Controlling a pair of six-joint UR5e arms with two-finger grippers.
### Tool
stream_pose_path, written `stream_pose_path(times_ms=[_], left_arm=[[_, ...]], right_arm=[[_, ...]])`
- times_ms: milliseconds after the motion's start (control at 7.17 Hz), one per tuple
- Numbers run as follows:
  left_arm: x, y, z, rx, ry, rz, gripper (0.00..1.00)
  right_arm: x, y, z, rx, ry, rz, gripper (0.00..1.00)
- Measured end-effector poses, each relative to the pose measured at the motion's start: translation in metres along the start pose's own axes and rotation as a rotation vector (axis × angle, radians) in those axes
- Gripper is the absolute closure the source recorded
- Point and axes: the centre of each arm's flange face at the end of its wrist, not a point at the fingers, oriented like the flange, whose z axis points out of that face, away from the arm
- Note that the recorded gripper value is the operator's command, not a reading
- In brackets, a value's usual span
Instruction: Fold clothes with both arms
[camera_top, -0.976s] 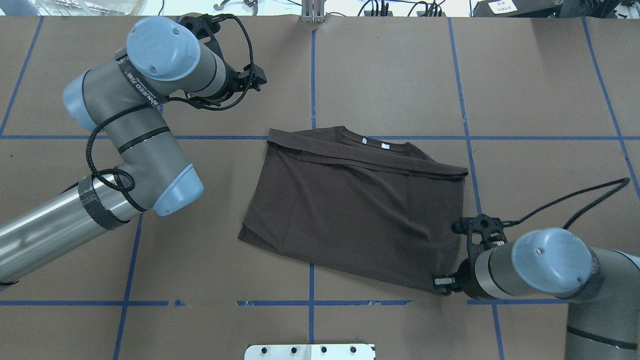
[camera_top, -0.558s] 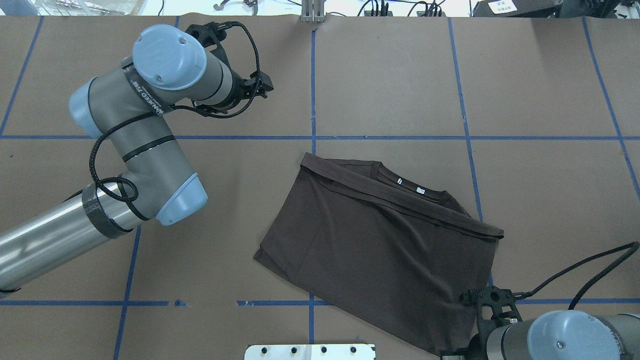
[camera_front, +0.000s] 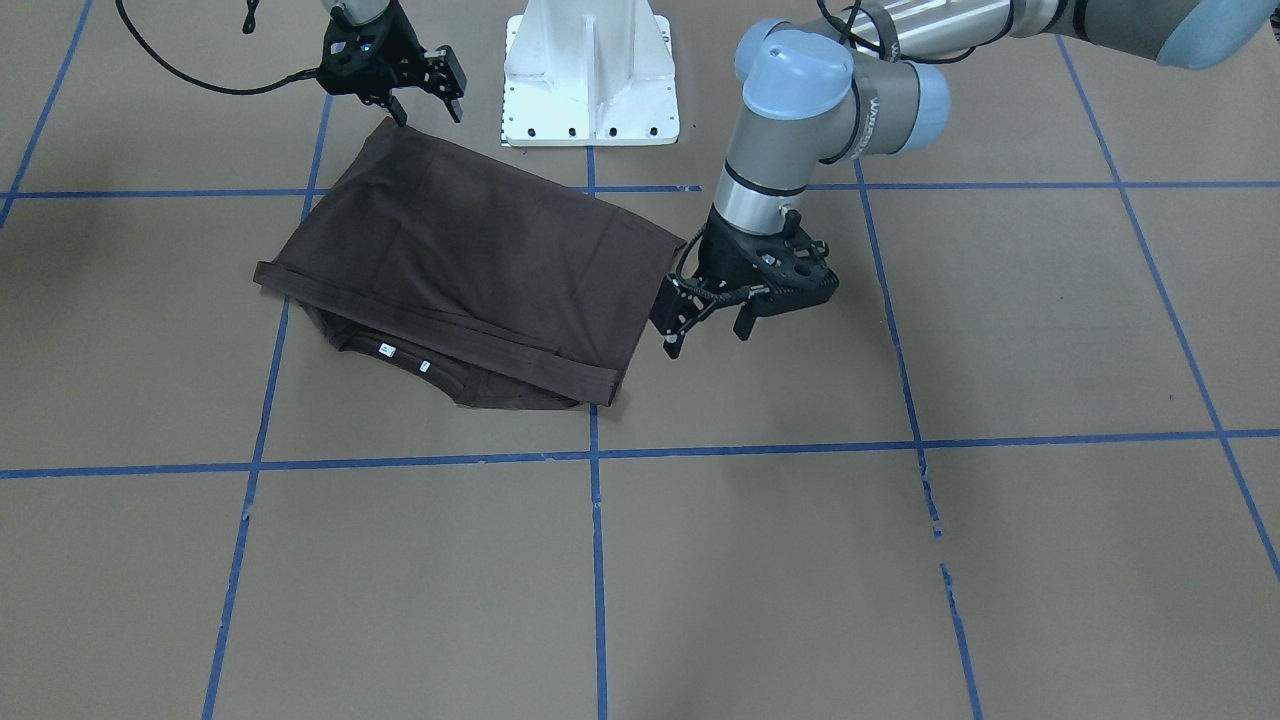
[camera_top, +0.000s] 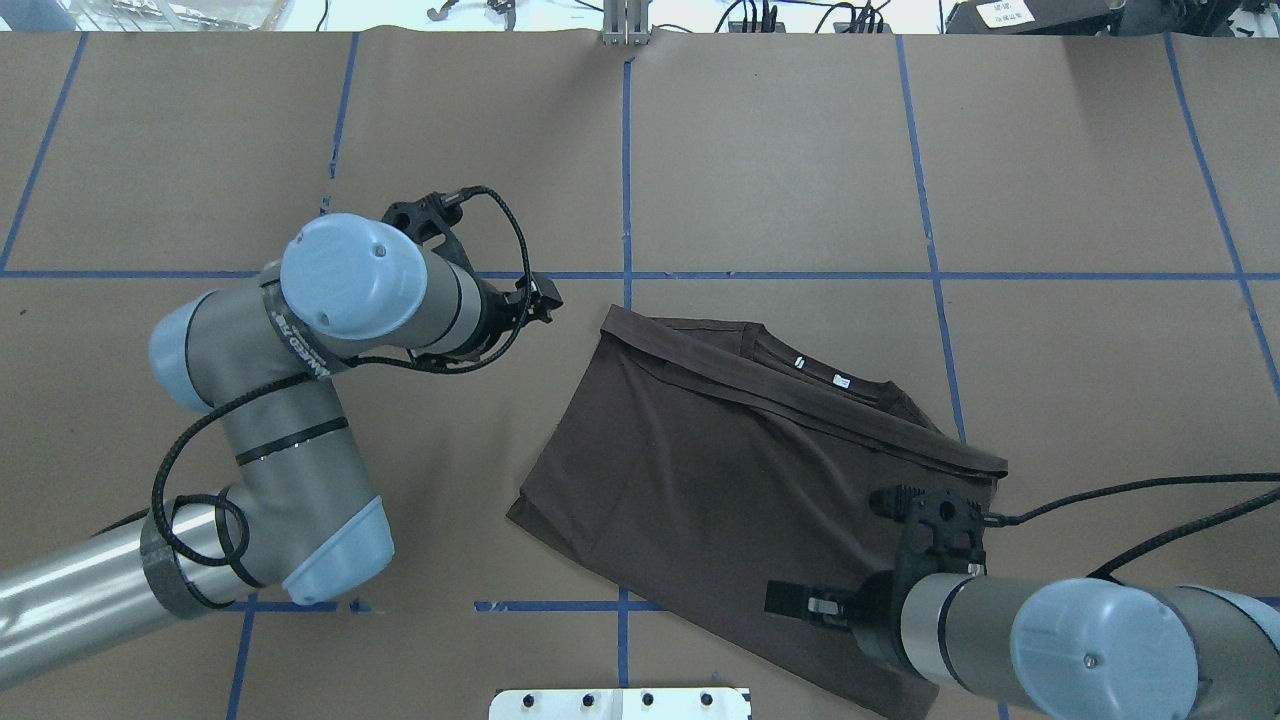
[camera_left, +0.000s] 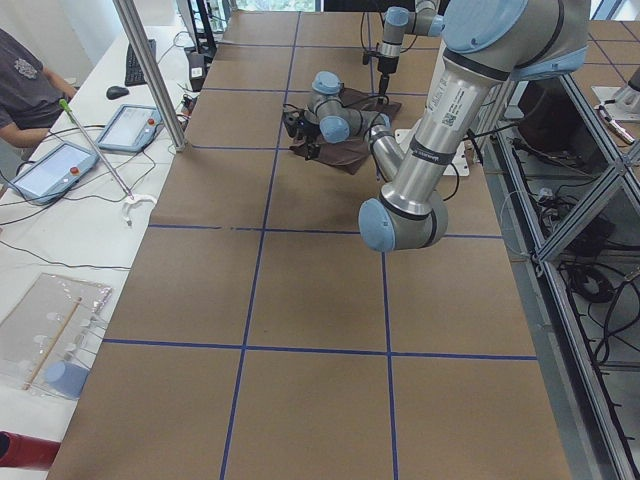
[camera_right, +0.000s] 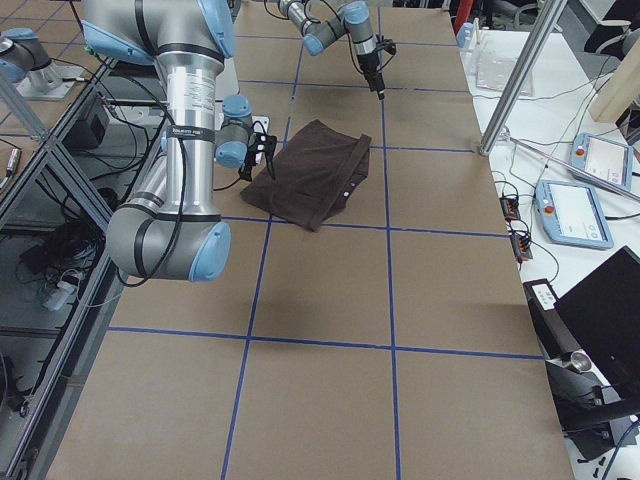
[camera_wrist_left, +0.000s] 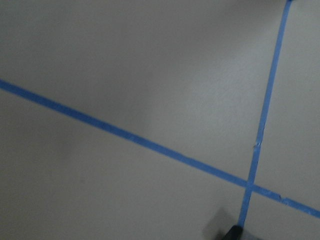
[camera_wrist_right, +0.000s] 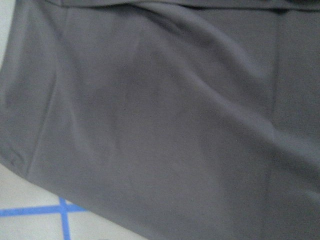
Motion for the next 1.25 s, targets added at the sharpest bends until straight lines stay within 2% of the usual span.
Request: stream_pose_path(times_ms=[139,418,697,837,976,1116,1255], left_arm=[[-0.010,0.035,0.011,-0.035,-0.035,-0.043,0.16],[-0.023,0.084,0.024,-0.076,-0.096,-0.099,0.18],[-0.030,0.108,0.030,-0.098,-0.123,-0.111,0.27],[-0.031,0.115,0.032,-0.105,-0.129,-0.115,0.42],[-0.033,0.119,0.033,-0.108,-0.134,-0.117,0.63],[-0.034,0.120,0.036,-0.109,-0.139,-0.118,0.96],[-0.035,0.122,0.038,-0.108,-0.144,-0.117,1.00]], right_arm=[[-0.014,-0.021,-0.009,0.038,-0.036,0.023,0.00],[-0.031,-0.037,-0.018,0.071,-0.077,0.040,0.00],[-0.035,-0.044,-0.020,0.087,-0.087,0.046,0.00],[-0.034,-0.047,-0.021,0.091,-0.086,0.048,0.00],[-0.034,-0.048,-0.021,0.094,-0.086,0.050,0.00],[-0.034,-0.049,-0.022,0.095,-0.086,0.051,0.00],[-0.033,-0.050,-0.022,0.097,-0.085,0.052,0.00]])
